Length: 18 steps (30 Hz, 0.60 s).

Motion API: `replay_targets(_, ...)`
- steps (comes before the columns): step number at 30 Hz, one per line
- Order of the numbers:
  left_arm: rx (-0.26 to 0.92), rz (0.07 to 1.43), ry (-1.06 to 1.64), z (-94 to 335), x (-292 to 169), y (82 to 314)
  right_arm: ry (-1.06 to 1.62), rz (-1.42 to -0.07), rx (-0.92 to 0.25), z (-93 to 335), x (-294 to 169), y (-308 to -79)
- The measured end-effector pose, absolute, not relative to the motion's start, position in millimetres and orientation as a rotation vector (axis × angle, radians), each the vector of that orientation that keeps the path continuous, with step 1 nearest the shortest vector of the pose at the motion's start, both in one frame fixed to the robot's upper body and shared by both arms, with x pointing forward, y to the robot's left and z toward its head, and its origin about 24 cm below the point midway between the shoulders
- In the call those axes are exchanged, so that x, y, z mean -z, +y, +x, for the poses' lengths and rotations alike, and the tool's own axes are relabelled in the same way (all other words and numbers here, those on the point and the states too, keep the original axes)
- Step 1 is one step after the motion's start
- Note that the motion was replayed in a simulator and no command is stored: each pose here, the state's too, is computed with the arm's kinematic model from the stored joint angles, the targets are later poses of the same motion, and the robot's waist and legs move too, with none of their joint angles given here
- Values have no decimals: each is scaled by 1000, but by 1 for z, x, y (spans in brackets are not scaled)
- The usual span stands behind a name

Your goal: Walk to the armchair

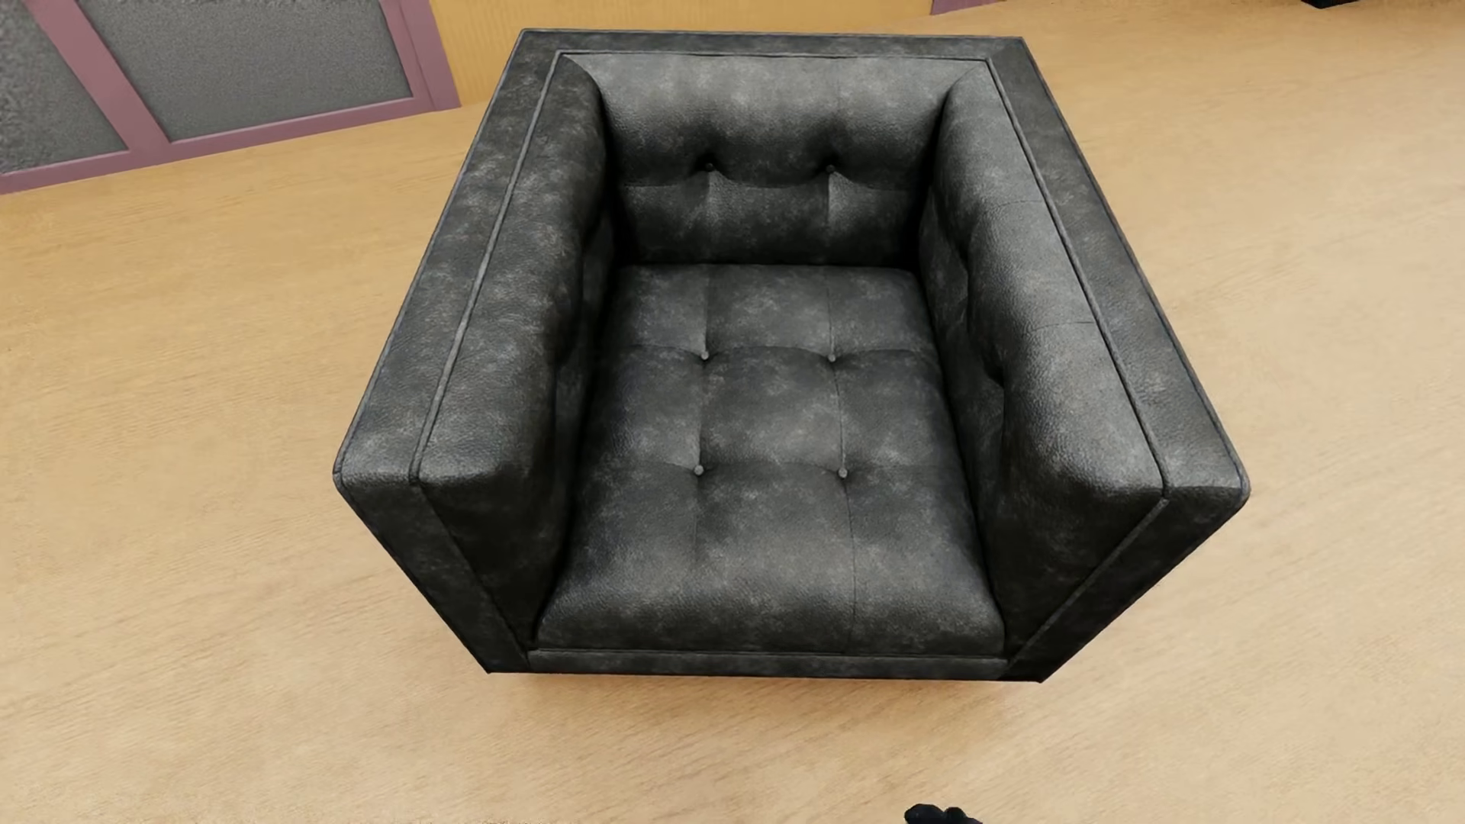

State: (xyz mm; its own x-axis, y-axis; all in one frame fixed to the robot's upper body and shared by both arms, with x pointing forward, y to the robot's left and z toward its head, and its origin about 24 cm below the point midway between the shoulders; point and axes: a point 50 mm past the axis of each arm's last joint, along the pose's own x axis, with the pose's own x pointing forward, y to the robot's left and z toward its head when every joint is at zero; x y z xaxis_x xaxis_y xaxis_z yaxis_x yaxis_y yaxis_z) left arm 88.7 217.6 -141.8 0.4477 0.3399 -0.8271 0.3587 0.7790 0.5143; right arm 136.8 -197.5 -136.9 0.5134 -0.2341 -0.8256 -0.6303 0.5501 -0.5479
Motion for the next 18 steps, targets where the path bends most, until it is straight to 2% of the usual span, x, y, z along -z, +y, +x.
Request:
replay_targets(4, 61, 709, 1134, 94, 141, 218, 1038, -990, -235, 139, 133, -209)
replay_targets(7, 50, 711, 1130, 100, 141, 215, 1085, -976, -228, 129, 137, -211)
replay_targets(14, 38, 707, 1086, 105, 138, 216, 1175, -978, -398, 106, 152, -194)
replay_targets(18, 35, 709, 1125, 93, 140, 218, 1147, -992, -418, 112, 151, -188)
